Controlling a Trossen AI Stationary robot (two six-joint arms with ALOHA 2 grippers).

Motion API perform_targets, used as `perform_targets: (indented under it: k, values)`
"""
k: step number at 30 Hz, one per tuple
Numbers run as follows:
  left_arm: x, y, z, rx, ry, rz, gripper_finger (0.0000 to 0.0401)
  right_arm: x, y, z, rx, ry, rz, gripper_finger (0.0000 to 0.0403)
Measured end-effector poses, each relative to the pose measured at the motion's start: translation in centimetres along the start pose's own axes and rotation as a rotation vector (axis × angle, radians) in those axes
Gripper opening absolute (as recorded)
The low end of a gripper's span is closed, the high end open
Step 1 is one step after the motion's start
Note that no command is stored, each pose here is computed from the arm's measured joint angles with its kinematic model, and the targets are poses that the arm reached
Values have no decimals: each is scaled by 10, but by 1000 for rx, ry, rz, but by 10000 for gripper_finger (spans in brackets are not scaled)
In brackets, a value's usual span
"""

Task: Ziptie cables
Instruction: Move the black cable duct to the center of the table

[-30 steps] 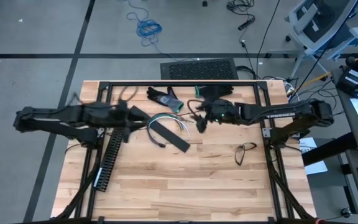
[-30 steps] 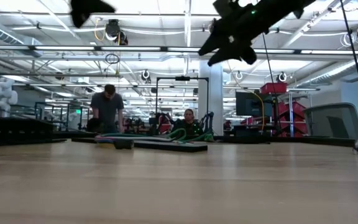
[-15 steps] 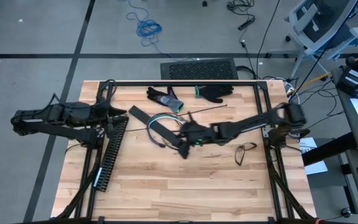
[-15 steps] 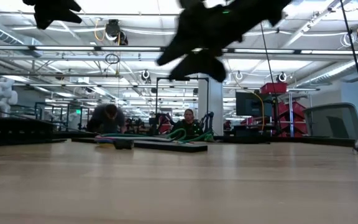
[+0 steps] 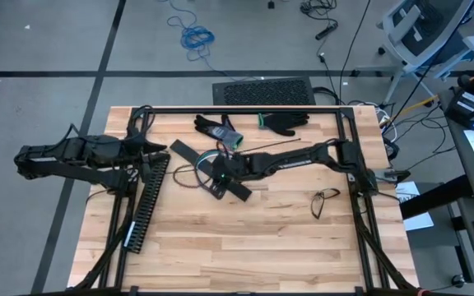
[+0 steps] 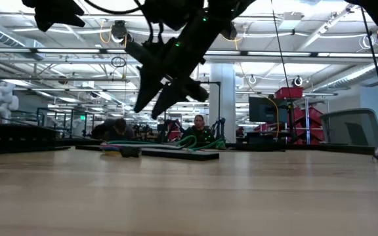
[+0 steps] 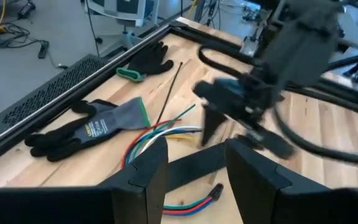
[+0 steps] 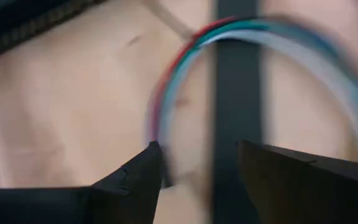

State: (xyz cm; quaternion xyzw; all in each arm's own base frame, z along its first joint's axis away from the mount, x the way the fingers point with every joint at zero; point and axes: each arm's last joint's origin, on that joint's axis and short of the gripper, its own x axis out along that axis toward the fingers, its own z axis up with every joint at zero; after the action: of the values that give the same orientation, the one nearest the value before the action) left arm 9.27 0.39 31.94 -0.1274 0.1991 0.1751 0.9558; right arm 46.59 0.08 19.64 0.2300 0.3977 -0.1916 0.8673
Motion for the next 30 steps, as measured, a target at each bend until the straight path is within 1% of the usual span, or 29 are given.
perform_targets:
  k: [1,3,6,7,8,11,13,15,19,22,24,26,28,30]
  values:
    - [0,0,-1,11,11,2,155,2,4,-2,12,3,21,177]
    - [0,1,-3,22,29,8,155,6,11,-10,32,25,35,134]
    - [0,2,-5,28,47,14,154,18,10,-21,56,60,-14,39]
    - [0,2,-4,27,46,13,154,21,9,-22,60,63,-23,20]
    - [0,2,-5,27,46,14,154,23,7,-22,71,61,-25,13]
    - [0,2,-5,27,46,13,154,26,3,-21,107,77,-44,4]
    - [0,2,-5,21,46,12,154,29,-2,-28,99,127,-85,2]
    - [0,2,-4,20,46,12,154,30,-5,-33,94,152,-100,1]
    - [0,2,-4,20,45,13,154,32,-5,-42,115,231,-34,1]
    - [0,2,-4,20,42,18,154,34,1,-54,121,238,-23,0]
    - [0,2,-4,19,40,21,154,34,1,-61,112,240,-47,0]
    - [0,2,-4,19,39,22,154,33,-3,-69,108,275,-79,0]
    - [0,2,-4,18,39,23,154,31,-8,-75,99,325,-129,0]
    - [0,2,-4,18,37,24,154,28,-14,-82,58,390,-202,0]
